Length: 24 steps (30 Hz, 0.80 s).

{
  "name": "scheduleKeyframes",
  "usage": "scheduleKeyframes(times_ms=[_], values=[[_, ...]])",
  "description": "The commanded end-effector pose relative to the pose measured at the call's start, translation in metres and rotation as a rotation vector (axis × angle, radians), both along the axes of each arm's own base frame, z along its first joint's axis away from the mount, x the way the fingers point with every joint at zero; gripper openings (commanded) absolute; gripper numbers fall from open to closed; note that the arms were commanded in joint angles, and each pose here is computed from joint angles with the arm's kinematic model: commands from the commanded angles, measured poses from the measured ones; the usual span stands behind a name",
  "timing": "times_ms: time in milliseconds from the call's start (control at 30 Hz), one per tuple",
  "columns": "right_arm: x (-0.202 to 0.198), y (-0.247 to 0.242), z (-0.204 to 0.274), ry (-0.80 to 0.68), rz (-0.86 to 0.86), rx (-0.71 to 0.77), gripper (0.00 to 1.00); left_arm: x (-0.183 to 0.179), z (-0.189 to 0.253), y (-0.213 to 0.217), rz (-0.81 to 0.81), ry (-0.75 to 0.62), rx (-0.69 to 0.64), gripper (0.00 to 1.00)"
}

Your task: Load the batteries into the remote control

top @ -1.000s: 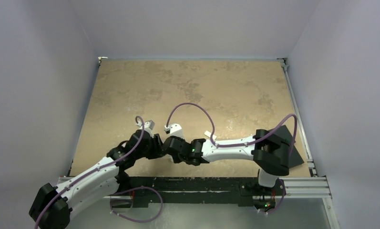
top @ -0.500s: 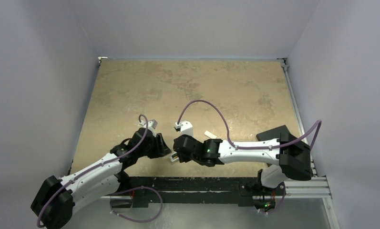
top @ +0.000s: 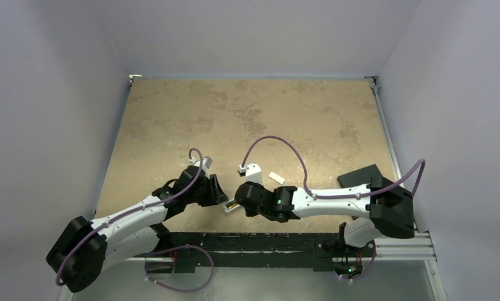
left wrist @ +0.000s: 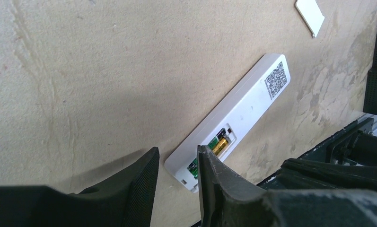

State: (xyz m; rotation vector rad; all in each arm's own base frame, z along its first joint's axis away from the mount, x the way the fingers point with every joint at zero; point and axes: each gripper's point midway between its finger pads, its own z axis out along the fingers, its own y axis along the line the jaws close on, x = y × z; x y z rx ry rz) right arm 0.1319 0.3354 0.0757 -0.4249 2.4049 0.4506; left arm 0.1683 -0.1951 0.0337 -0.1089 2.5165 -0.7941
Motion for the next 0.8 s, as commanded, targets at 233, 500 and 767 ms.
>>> scheduleKeyframes(times_ms=[233, 500, 767], values=[[0.010, -0.007, -0.018, -0.014, -0.072, -0.022, 0.06, 0.016, 0.020, -0.023, -0.057, -0.062, -0.078, 0.23], [0.014, -0.009, -0.029, -0.009, -0.086, -0.047, 0.00, 0.023, 0.019, -0.026, -0.047, -0.082, -0.080, 0.00], [0.019, -0.014, -0.036, -0.014, -0.124, -0.072, 0.00, 0.023, 0.009, -0.025, -0.046, -0.061, -0.060, 0.00]])
